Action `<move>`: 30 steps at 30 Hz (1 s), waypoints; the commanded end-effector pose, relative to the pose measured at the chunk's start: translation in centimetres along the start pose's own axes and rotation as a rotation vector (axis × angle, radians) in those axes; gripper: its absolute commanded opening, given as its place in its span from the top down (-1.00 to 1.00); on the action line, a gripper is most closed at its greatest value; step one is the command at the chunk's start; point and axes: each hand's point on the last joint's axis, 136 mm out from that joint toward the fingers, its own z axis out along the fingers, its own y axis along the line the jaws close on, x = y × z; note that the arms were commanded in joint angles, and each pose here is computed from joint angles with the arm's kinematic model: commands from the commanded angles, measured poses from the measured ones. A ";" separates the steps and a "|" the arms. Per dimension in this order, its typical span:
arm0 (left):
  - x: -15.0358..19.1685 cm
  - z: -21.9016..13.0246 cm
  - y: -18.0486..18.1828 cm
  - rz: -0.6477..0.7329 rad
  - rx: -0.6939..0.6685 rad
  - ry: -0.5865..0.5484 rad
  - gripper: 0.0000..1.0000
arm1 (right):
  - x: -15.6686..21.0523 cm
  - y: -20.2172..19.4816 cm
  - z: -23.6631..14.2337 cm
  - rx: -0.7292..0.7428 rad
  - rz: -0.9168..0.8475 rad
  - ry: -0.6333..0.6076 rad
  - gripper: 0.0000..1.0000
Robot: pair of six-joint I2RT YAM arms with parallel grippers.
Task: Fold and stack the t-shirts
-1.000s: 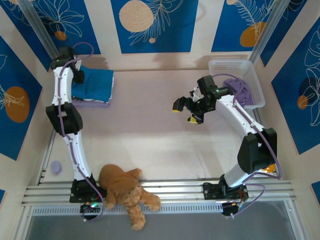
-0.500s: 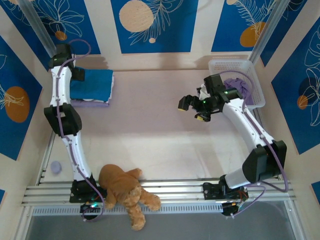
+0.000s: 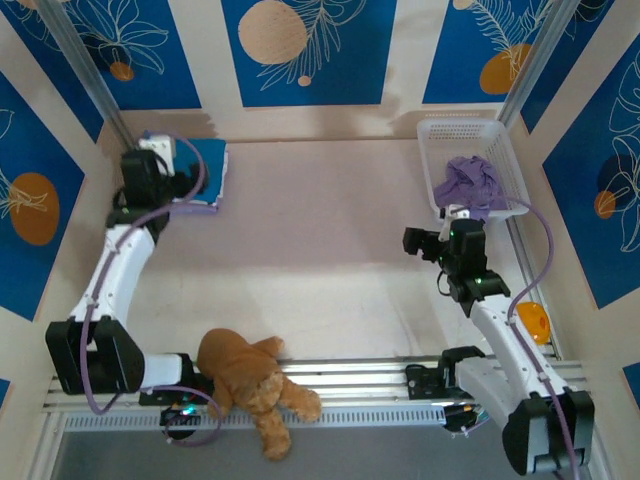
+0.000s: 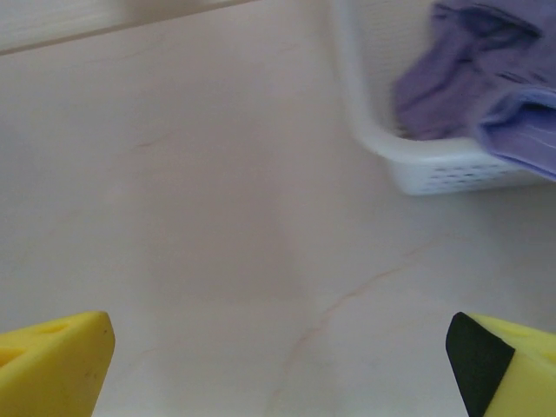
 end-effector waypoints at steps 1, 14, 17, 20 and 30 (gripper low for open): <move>1.3 0.1 -2.2 0.056 0.091 -0.147 -0.98 | -3.3 -1.3 0.3 -0.006 -0.011 -0.227 -0.98; 11.0 1.3 -1.3 0.065 0.050 -0.113 -0.98 | -1.2 -1.5 6.7 -0.083 -0.057 -0.245 -0.98; 11.3 1.7 -1.0 0.076 0.018 -0.144 -0.98 | -0.9 -1.6 7.6 -0.087 -0.050 -0.225 -0.98; 10.5 1.9 -0.5 0.063 -0.010 -0.193 -0.98 | -0.6 -1.0 8.4 -0.120 -0.060 -0.214 -0.98; 14.8 1.5 1.0 0.051 -0.079 -0.146 -0.98 | 0.7 -0.8 10.5 -0.119 -0.079 -0.177 -0.98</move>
